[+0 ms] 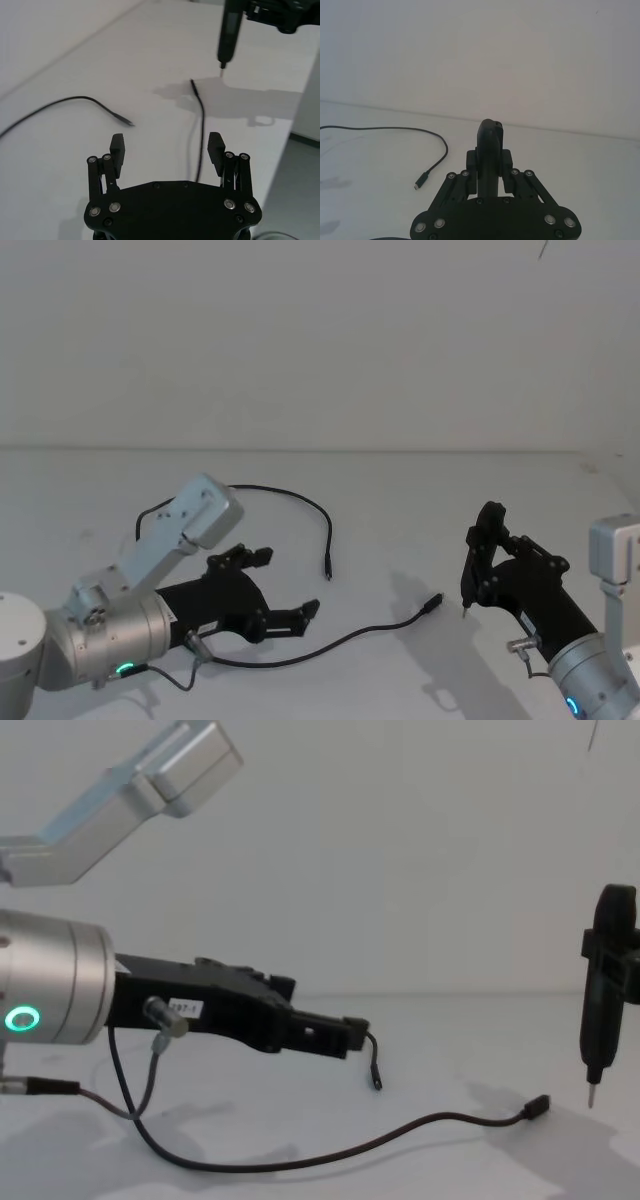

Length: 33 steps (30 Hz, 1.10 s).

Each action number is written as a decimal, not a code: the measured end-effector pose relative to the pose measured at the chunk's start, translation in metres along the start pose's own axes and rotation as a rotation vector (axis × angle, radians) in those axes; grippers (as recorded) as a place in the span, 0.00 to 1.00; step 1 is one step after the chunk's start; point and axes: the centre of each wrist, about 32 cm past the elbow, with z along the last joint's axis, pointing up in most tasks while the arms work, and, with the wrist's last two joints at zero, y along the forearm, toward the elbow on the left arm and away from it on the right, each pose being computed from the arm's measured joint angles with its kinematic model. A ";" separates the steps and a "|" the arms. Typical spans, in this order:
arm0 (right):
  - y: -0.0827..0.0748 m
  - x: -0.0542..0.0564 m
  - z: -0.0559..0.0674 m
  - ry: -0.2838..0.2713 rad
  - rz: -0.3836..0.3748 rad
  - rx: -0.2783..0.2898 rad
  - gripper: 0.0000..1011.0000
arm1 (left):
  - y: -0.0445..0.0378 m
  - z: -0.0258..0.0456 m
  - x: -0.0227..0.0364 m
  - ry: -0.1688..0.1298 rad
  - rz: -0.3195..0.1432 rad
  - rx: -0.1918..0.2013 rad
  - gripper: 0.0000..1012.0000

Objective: Pick up the data cable with the one hand.

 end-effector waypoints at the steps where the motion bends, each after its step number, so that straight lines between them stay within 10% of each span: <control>1: 0.000 0.000 0.000 0.000 0.000 0.000 0.28 | -0.0006 0.0011 0.0000 0.004 -0.010 0.004 0.99; 15: 0.000 0.000 0.000 0.000 0.000 0.000 0.28 | -0.0206 0.0062 0.0039 0.077 -0.096 0.073 0.99; 33: 0.000 0.000 0.000 0.000 0.000 0.000 0.28 | -0.0521 -0.0016 0.0054 0.068 -0.146 0.146 0.99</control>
